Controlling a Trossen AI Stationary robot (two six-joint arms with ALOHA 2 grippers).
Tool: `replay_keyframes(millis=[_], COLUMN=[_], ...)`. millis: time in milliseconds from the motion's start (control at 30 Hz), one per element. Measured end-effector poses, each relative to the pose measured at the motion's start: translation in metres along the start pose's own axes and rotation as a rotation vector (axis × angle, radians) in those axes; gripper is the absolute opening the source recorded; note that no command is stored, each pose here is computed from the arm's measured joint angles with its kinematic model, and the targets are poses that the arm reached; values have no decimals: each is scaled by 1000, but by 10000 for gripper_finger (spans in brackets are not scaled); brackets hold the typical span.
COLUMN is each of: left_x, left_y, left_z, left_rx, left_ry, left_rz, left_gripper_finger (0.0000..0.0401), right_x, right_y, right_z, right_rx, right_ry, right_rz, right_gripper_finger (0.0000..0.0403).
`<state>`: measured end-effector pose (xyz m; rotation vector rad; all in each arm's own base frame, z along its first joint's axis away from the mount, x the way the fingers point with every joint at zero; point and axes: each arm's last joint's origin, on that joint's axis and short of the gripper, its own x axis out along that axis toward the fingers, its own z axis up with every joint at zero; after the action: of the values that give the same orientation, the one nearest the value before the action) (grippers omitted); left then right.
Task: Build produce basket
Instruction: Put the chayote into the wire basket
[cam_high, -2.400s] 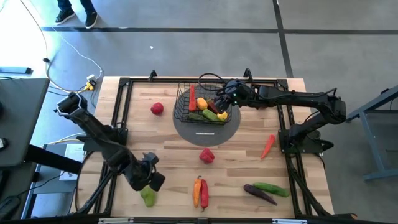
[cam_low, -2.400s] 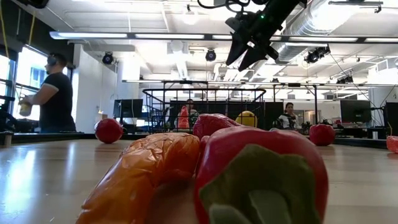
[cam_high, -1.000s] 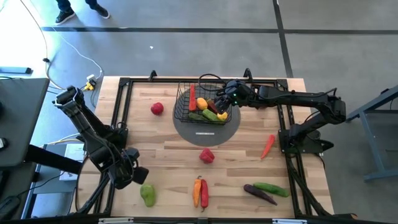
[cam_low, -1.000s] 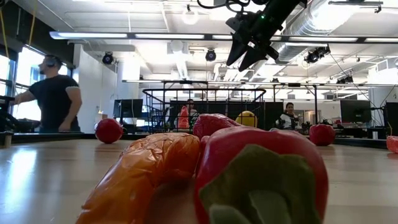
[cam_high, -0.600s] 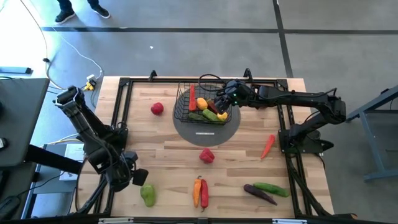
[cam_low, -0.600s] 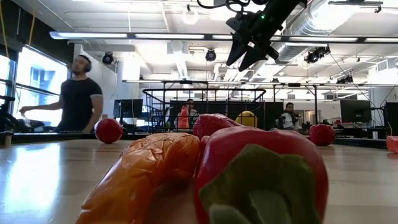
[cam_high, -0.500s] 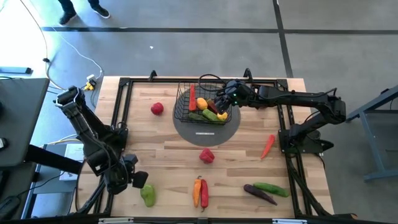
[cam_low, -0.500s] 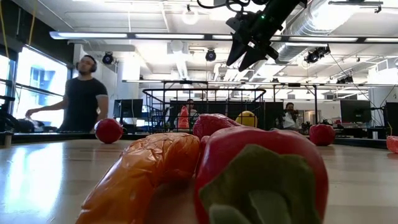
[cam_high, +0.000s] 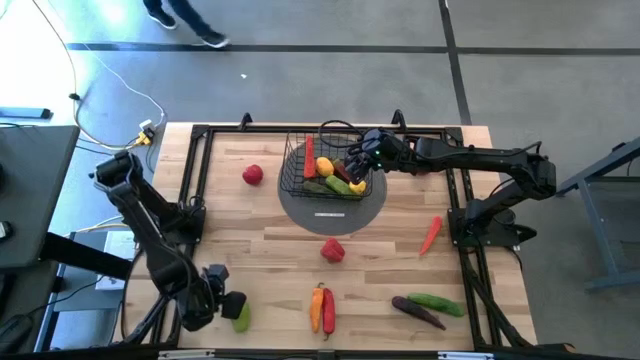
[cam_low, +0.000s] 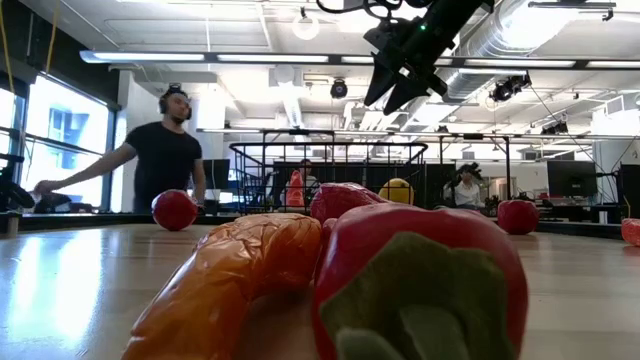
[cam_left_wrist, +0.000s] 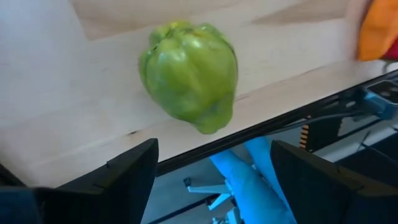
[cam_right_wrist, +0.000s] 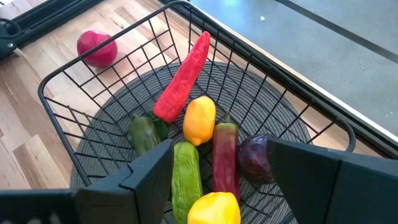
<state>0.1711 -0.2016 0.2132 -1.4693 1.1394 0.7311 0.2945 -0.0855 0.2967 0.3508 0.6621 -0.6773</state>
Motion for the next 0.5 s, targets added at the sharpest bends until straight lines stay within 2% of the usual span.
replay_keyframes(millis=[500], left_x=[33], left_y=[-1], left_z=[-5], left_rx=[-18], left_ry=[-14], left_rz=[59], left_gripper_finger=[298], right_x=[0], right_y=[0], right_z=[0], right_rx=[3], right_ry=[-1], right_rz=[0], right_gripper_finger=[240])
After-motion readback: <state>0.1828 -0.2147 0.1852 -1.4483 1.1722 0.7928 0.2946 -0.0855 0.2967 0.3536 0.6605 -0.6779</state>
